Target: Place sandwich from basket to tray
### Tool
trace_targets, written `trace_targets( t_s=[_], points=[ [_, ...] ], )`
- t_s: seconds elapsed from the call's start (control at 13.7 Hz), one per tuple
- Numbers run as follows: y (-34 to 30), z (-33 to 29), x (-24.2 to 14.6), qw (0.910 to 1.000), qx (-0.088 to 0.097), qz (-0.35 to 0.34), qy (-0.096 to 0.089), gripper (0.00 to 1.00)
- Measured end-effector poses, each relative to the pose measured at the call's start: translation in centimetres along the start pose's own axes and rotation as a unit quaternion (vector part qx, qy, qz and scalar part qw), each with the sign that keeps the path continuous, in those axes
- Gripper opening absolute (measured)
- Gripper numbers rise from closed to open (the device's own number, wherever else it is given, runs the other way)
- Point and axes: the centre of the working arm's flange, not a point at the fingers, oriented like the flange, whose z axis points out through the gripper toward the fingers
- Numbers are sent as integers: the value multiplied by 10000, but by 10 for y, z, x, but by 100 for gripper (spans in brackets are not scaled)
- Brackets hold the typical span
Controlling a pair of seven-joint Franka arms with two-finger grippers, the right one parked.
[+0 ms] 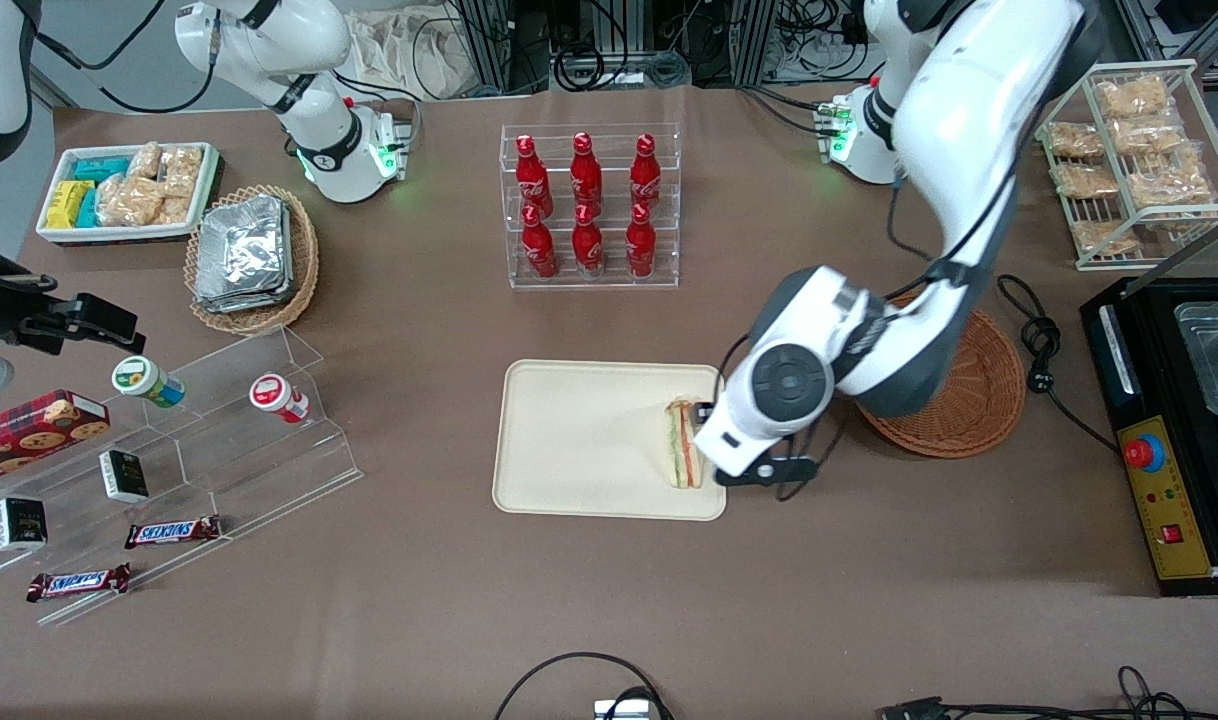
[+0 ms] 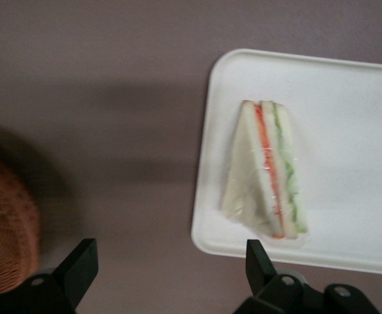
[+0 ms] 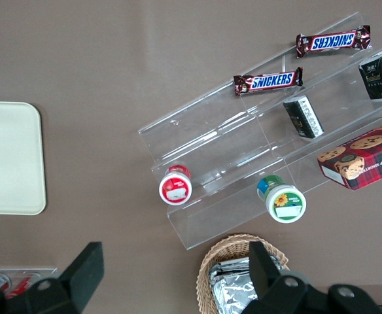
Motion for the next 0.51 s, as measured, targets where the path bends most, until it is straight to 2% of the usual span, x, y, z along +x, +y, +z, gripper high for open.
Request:
trace_targets(
  t_s=[0.22, 0.51],
  points=[
    [-56, -41, -19, 9998, -90, -153, 23, 100],
    [-111, -52, -66, 9990, -232, -201, 338, 100]
  ],
)
